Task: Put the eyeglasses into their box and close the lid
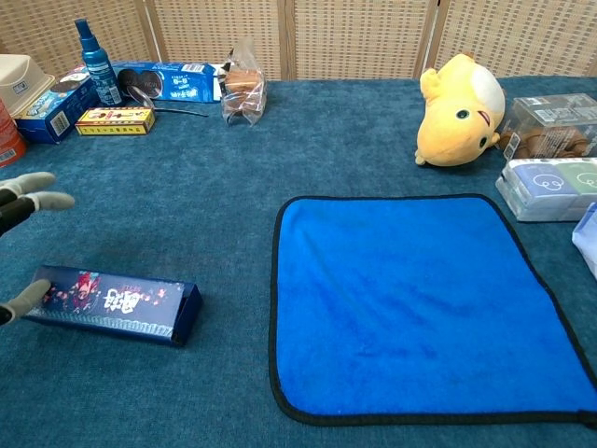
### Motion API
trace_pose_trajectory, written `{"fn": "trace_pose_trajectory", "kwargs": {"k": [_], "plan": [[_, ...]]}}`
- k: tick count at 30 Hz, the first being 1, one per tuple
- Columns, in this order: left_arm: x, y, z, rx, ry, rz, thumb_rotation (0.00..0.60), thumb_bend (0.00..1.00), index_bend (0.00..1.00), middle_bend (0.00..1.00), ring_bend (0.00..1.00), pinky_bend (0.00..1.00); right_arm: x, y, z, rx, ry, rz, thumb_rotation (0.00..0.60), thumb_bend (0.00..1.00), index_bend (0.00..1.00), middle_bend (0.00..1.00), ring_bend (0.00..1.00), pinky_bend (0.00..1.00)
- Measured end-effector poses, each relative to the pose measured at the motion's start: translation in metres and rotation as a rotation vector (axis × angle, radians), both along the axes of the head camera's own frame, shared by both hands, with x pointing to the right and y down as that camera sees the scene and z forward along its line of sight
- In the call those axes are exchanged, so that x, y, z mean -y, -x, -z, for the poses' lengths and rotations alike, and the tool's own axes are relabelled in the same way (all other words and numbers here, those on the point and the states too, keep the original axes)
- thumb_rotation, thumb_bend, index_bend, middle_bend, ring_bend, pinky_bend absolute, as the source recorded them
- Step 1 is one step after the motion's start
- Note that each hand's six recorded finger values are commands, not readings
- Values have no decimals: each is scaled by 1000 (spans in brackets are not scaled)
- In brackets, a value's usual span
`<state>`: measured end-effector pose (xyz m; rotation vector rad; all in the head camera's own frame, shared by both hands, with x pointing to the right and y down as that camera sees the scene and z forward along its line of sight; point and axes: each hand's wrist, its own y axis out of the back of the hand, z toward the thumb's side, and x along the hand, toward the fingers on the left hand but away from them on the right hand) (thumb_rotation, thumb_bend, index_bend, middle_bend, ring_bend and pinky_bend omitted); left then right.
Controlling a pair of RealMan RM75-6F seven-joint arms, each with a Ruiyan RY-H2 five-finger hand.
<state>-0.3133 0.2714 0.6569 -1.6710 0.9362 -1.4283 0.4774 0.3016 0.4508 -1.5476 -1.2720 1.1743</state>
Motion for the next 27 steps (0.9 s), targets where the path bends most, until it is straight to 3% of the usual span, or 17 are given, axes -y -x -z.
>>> {"fn": "trace_pose_trajectory", "kwargs": {"k": [16,23,27], "plan": [[20,-3,-16,58,69,23,600,368,119,0,0,32,0,2,3,-2,-6,1,600,280,102,178,66,125],[30,-7,7,-41,7,42,568,368,138,19,0,36,0,4,3,-3,-6,2,600,280,102,178,66,125],[29,-8,24,-102,36,27,530,368,187,19,0,42,2,6,2,-6,-6,5,600,278,102,178,66,125]]}}
